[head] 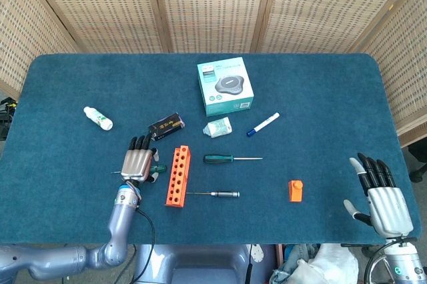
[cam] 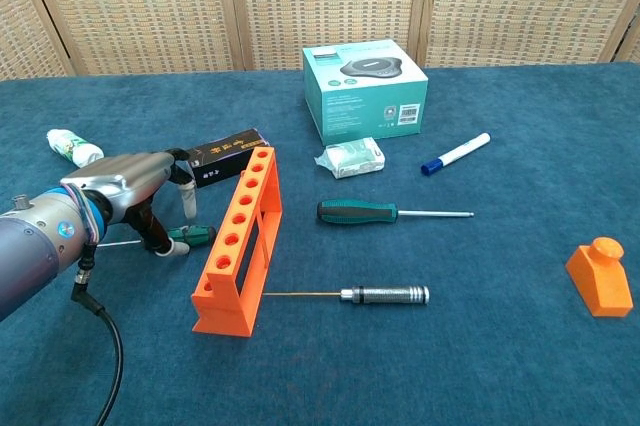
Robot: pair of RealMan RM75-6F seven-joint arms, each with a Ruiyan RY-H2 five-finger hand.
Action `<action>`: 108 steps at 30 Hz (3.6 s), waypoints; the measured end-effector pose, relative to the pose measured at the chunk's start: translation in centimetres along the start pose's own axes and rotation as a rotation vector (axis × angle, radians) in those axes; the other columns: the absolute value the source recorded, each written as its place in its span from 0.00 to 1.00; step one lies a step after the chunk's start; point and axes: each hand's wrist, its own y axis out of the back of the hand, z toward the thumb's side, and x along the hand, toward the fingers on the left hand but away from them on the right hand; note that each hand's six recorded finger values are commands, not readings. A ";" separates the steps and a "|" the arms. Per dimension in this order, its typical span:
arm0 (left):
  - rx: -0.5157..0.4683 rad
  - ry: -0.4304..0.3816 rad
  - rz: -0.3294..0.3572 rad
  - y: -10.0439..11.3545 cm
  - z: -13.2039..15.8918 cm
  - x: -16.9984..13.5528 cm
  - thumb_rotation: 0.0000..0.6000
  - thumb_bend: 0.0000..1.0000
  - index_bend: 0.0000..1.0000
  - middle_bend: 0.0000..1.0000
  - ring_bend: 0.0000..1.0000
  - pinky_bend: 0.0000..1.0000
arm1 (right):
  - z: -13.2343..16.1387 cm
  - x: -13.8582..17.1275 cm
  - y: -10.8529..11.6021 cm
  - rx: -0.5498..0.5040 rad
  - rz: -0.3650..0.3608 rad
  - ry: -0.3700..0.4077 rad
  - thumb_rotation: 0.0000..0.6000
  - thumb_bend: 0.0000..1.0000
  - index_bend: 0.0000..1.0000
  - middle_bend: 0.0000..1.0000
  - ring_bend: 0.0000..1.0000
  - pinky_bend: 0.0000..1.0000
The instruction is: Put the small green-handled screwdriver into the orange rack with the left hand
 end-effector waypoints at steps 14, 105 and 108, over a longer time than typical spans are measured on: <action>0.005 0.011 -0.015 -0.7 0.1 0.2 1.00 0.29 0.56 0.01 0.00 0.00 | 0.1 0.1 0.1 -0.006 -0.004 0.006 1.00 0.24 0.00 0.00 0.00 0.00; -0.951 -0.348 0.056 14.9 6.8 -3.8 1.00 0.29 0.61 0.10 0.00 0.00 | 0.1 -0.2 -0.7 -0.017 0.026 0.010 1.00 0.24 0.00 0.00 0.00 0.00; -0.937 -0.345 0.051 14.7 6.8 -3.8 1.00 0.29 0.61 0.10 0.00 0.00 | 0.1 -0.1 -0.6 -0.018 0.023 0.010 1.00 0.24 0.00 0.00 0.00 0.00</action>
